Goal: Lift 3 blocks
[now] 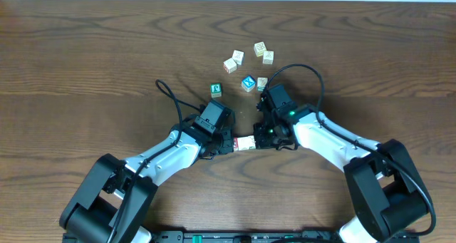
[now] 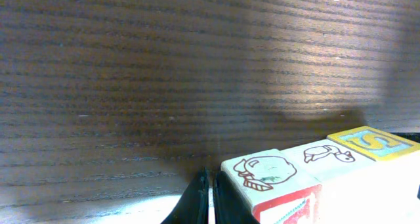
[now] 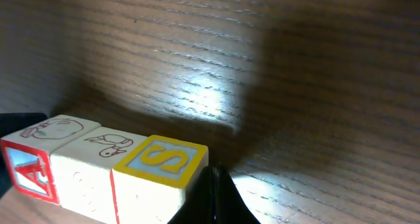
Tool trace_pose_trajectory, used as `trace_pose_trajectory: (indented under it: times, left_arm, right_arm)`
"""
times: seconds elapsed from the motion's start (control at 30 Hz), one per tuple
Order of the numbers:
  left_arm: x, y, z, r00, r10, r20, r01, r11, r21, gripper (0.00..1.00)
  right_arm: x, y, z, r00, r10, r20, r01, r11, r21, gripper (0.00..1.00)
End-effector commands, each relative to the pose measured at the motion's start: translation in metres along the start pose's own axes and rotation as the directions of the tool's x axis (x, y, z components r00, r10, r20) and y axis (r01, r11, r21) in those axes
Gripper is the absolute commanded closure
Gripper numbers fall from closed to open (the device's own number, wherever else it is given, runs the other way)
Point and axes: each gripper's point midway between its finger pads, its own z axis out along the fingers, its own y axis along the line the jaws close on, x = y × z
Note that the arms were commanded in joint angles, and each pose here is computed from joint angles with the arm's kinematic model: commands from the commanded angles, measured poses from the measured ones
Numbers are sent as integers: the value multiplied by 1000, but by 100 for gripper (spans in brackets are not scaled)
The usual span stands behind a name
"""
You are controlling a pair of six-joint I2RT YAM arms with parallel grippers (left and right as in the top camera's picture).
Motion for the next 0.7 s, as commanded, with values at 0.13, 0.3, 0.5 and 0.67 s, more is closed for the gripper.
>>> trace_pose_trajectory:
  times: [0.13, 0.3, 0.5, 0.67]
  left_arm:
    - [19, -32, 1, 995, 40, -86, -28, 990, 137, 92]
    - [20, -32, 0, 995, 41, -88, -28, 990, 139, 92]
    - [20, -32, 0, 995, 41, -88, -28, 990, 139, 92]
    - [20, -32, 0, 995, 41, -88, -28, 990, 140, 92]
  right_arm:
    - [33, 68, 2, 978, -194, -76, 175, 962, -209, 99]
    - [34, 68, 2, 979, -190, -78, 170, 963, -209, 99]
    - [34, 69, 2, 979, -185, -79, 166, 964, -209, 99]
    - [34, 68, 2, 981, -179, -80, 159, 965, -208, 99]
